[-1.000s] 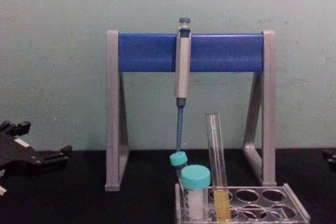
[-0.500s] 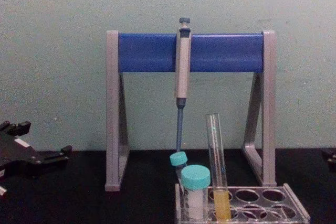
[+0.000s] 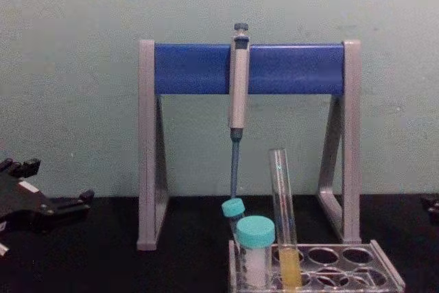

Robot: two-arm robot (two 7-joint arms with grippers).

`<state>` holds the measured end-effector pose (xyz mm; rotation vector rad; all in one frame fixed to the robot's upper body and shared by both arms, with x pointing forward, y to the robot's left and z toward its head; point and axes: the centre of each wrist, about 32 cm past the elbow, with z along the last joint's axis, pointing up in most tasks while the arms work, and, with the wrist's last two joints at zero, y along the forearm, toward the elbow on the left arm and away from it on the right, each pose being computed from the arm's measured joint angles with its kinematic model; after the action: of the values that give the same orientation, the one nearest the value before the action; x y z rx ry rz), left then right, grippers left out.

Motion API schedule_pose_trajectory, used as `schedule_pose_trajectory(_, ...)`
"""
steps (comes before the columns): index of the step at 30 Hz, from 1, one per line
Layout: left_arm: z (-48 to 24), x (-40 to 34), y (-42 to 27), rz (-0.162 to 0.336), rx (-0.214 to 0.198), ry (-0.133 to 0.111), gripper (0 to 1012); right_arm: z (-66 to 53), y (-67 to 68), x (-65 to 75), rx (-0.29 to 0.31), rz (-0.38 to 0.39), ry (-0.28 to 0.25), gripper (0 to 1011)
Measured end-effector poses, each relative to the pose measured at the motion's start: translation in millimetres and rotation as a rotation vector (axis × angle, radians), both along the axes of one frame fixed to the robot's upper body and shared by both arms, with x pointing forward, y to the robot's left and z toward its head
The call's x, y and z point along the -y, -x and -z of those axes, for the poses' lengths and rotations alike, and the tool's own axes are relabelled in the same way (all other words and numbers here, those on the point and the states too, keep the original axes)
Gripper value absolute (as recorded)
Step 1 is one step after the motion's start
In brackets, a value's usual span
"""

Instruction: Pick up the test tube from the test tube rack, shake it, then place it back into the test tube rack.

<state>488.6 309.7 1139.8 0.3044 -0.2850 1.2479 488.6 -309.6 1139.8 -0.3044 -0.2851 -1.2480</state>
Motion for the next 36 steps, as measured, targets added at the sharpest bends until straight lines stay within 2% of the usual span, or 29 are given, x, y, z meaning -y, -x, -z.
schedule_pose_trajectory(36, 0.0, 0.0, 0.0, 0.0, 0.0, 0.0, 1001, 0.2, 0.4, 0.2, -0.001, 0.0, -0.001, 1000)
